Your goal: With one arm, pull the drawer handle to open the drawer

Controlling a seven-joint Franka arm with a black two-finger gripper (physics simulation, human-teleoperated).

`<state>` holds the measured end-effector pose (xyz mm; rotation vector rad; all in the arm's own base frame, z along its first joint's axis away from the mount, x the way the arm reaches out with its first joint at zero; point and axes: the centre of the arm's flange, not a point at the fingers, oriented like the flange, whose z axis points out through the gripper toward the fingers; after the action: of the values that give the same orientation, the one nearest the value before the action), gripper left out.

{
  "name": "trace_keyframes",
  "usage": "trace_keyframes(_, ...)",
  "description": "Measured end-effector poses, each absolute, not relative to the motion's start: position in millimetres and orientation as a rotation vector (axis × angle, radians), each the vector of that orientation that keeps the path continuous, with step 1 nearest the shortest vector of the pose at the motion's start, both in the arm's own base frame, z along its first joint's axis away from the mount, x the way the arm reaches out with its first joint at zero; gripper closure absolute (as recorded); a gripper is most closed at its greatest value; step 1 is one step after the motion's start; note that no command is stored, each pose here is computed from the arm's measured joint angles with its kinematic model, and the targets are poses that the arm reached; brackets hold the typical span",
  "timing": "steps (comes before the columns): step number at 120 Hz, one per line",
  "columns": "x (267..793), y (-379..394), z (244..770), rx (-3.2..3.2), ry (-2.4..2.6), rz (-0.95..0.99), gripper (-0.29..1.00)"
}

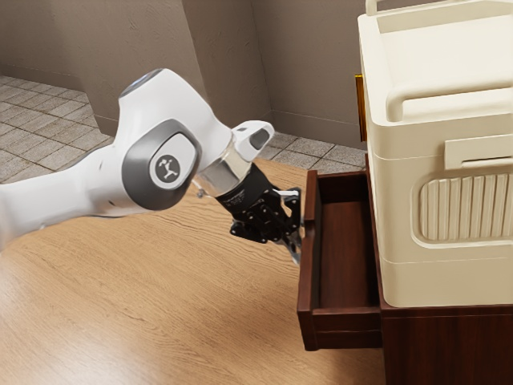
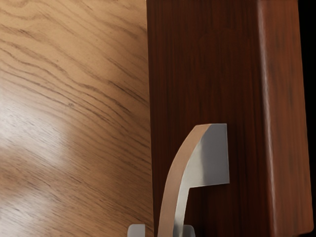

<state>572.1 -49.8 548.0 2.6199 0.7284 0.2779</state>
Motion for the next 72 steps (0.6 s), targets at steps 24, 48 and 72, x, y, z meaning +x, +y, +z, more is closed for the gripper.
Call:
trace_keyframes(24,567,-42,546,2.622,0.745,0.275,0.79)
trace_keyframes(48,559,-30,547,2.624,0.768,0.283,0.79)
trace_keyframes(72,549,-16,550,2.614,0.795,0.298,0.79)
